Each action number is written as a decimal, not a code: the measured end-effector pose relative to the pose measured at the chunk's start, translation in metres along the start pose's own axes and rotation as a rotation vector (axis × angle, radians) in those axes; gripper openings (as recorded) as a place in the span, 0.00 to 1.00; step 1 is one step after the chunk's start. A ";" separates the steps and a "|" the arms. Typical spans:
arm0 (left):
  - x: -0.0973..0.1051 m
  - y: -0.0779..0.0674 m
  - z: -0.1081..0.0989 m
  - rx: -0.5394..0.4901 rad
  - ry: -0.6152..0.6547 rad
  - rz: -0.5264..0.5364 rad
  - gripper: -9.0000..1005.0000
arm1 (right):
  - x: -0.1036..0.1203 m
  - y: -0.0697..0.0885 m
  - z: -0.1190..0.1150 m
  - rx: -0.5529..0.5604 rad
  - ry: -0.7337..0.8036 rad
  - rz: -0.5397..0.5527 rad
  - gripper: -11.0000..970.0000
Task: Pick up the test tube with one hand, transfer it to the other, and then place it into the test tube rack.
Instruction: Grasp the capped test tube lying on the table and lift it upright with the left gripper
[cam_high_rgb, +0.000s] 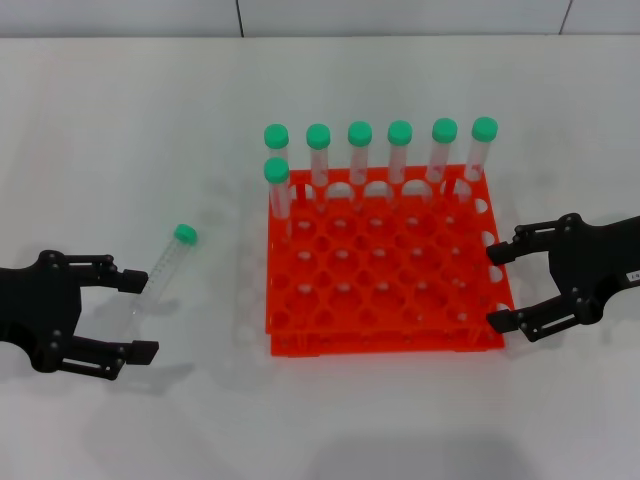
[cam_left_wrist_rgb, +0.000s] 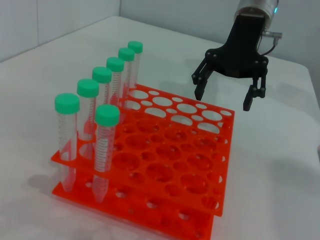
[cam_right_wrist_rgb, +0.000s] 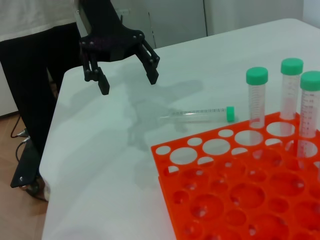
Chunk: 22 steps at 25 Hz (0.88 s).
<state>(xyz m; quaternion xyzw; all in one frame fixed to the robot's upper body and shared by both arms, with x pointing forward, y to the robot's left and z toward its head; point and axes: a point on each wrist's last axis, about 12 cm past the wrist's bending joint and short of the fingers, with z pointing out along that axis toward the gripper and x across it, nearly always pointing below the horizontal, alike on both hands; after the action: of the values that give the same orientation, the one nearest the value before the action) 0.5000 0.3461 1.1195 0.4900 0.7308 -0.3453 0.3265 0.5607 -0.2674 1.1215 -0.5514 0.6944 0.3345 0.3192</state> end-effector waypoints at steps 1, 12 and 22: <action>0.000 0.000 0.000 0.000 0.001 0.000 0.85 | 0.000 0.000 0.000 -0.001 -0.001 -0.001 0.88; -0.003 0.000 0.000 0.001 0.003 -0.065 0.84 | -0.001 0.001 0.000 -0.007 -0.009 -0.012 0.88; -0.026 0.003 0.000 -0.080 0.072 -0.283 0.84 | -0.005 0.001 0.000 -0.004 -0.010 -0.033 0.88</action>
<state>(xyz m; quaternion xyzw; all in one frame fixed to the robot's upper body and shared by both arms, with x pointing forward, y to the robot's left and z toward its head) 0.5112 0.3340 1.1405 0.3806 0.8170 -0.3408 0.2675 0.5605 -0.2648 1.1257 -0.5616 0.6829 0.3334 0.3273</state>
